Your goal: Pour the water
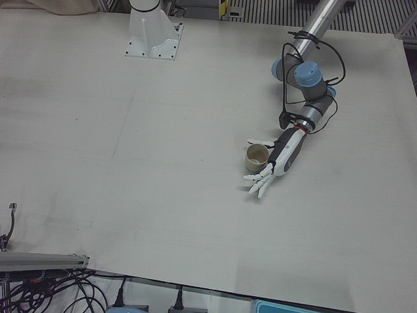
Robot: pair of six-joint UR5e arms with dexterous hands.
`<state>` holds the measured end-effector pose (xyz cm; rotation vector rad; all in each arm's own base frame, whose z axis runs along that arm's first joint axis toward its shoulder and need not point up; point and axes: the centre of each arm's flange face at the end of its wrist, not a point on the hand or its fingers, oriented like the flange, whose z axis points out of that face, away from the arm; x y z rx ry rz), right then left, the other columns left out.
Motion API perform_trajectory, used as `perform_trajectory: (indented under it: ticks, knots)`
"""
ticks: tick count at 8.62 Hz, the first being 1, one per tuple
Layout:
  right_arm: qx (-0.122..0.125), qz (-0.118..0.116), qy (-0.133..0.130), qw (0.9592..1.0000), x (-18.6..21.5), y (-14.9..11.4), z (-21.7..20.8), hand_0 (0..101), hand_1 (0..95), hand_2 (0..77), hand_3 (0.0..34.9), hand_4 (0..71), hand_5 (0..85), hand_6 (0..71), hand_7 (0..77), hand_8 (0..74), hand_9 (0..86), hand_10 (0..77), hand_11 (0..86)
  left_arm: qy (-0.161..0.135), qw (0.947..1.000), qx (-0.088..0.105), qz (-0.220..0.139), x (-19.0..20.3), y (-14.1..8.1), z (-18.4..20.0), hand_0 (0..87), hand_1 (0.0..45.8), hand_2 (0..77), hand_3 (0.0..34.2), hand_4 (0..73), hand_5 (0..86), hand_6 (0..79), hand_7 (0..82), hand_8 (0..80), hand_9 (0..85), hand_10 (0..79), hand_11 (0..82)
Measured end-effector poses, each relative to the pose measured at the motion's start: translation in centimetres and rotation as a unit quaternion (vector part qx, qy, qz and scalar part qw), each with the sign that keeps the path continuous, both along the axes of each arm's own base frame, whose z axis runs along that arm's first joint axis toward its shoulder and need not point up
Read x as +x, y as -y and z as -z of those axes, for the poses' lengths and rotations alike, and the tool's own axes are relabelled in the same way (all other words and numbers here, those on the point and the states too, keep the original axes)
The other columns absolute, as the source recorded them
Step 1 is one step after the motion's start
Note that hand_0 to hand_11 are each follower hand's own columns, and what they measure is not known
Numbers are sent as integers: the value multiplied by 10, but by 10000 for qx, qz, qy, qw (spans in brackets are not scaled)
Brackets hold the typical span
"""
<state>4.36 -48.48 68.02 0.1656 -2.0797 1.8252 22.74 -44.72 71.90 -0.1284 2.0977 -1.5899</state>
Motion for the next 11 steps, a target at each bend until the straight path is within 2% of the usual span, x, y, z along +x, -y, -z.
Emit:
perform_trajectory:
  ticks: [1, 2, 3, 4, 6, 8, 9, 10, 11]
  knots:
    - [-5, -3, 0, 10000, 0, 0, -1, 480, 207, 213, 119, 0, 49, 60, 5, 5, 5, 5, 5, -32, 10000, -74, 32, 0, 1, 1, 803, 289, 5, 0, 164, 289, 87, 60, 5, 11, 11, 60]
    - [-12, -6, 2, 10000, 1, -1, -1, 482, 207, 213, 118, 0, 49, 49, 5, 5, 5, 5, 5, -69, 9998, -153, 56, -1, 1, 2, 802, 327, 11, 0, 229, 415, 87, 76, 5, 11, 22, 65]
    - [-20, -11, 7, 10000, 1, -1, -2, 480, 207, 213, 119, 0, 49, 49, 5, 5, 5, 5, 5, -98, 9997, -232, 66, -1, 1, 4, 802, 360, 5, 0, 251, 496, 98, 87, 5, 11, 33, 76]
    - [-23, -20, 17, 10000, 2, -2, -2, 480, 207, 213, 119, 0, 49, 49, 5, 5, 5, 5, 5, -127, 9995, -299, 64, -2, 1, 6, 803, 333, 5, 0, 273, 529, 98, 104, 16, 11, 33, 87]
    - [34, -131, 154, 9998, 15, -9, -6, 480, 207, 196, 118, 0, 49, 33, 5, 5, 5, 5, 5, -244, 9985, -494, 34, -2, 1, 17, 804, 349, 5, 0, 284, 540, 114, 125, 16, 11, 33, 104]
    - [-11, -161, 401, 9991, 24, -31, -61, 481, 229, 191, 118, 0, 49, 33, 5, 5, 5, 5, 5, -344, 9976, -594, 13, -2, 1, 37, 804, 349, 0, 0, 289, 540, 109, 93, 16, 11, 49, 104]
    - [-98, -140, 464, 9988, 25, -45, -107, 509, 273, 256, 118, 0, 55, 71, 5, 5, 5, 5, 5, -358, 9975, -611, 7, -1, 2, 47, 804, 322, 169, 1, 300, 540, 109, 120, 16, 11, 49, 104]
    - [-134, -118, 485, 9987, 24, -56, -150, 551, 316, 300, 119, 0, 82, 98, 5, 5, 5, 0, 5, -359, 9974, -622, -3, 2, 4, 57, 806, 316, 191, 1, 300, 540, 120, 120, 16, 11, 49, 104]
    - [-150, -94, 480, 9987, 24, -66, -183, 585, 316, 300, 119, 0, 82, 120, 5, 16, 5, 0, 5, -358, 9974, -627, -15, 4, 6, 65, 806, 316, 202, 1, 300, 540, 120, 120, 16, 11, 38, 104]
